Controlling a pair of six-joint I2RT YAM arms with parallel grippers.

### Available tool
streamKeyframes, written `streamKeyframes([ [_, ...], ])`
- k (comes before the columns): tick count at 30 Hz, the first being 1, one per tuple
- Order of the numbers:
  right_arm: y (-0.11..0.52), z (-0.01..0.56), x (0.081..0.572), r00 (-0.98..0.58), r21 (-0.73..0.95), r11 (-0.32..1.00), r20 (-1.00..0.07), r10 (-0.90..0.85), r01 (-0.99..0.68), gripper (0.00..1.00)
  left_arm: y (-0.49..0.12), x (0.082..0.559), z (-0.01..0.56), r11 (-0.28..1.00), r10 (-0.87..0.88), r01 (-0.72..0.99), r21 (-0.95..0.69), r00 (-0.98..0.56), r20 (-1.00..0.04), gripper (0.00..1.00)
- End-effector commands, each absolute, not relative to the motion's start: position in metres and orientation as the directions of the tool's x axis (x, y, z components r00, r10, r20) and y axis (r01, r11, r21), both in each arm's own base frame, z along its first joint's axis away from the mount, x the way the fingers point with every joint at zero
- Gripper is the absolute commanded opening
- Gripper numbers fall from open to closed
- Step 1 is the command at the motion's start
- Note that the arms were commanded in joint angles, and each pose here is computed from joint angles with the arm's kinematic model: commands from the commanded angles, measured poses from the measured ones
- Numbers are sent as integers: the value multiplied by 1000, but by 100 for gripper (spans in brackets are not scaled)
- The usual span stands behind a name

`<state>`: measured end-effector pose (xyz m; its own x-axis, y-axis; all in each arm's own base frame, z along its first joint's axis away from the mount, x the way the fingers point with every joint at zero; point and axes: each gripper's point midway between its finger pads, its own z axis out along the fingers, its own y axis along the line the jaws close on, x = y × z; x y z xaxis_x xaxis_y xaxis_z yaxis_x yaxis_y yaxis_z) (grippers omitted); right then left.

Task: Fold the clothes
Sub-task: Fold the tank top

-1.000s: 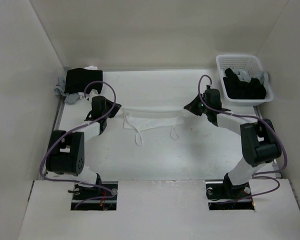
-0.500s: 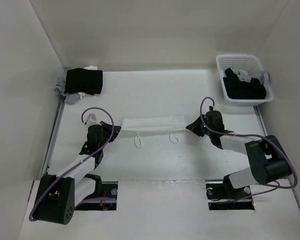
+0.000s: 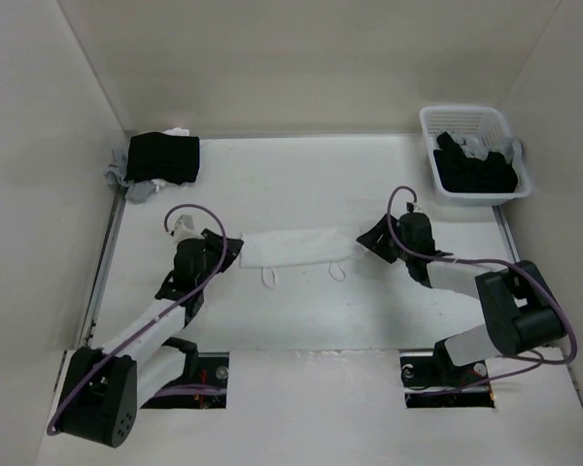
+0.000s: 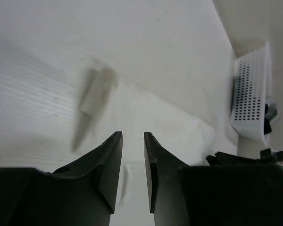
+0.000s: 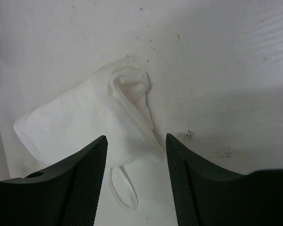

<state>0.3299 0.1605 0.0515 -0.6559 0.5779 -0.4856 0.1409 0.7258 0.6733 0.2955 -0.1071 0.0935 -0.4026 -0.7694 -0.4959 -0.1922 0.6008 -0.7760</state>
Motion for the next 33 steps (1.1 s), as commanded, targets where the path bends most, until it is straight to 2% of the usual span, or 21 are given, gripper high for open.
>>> streamKeyframes([
  [1,171,64,352,-646,673,736,-532,547,69,58,-146,320,142,621,-729,-54,-782,-406,-551,24],
  [5,181,54,358,-685,684,726,-495,534,72,60,-194,336,135,639,-674,-3,-769,-484,-558,23],
  [9,187,42,363,-705,705,698,-432,562,124,52,-187,356,103,646,-687,-60,-761,-481,-545,23],
  [11,191,38,365,-707,720,680,-410,577,137,44,-174,359,86,652,-695,-104,-751,-477,-538,22],
  [14,197,35,365,-711,748,647,-376,594,145,27,-155,355,63,661,-702,-160,-733,-475,-530,22],
  [15,199,34,364,-714,761,632,-361,600,147,18,-150,353,59,663,-705,-173,-728,-473,-529,22],
  [18,187,43,365,-671,777,610,-370,643,156,8,-129,346,46,665,-719,-221,-714,-451,-529,22],
  [22,168,57,354,-622,764,626,-416,663,156,6,-117,343,41,653,-734,-237,-720,-433,-523,22],
  [27,152,72,326,-591,742,655,-467,658,143,5,-142,336,75,624,-728,-122,-772,-452,-516,24],
  [33,149,121,307,-556,636,768,-612,562,77,6,-170,314,109,598,-715,-33,-801,-473,-515,26],
])
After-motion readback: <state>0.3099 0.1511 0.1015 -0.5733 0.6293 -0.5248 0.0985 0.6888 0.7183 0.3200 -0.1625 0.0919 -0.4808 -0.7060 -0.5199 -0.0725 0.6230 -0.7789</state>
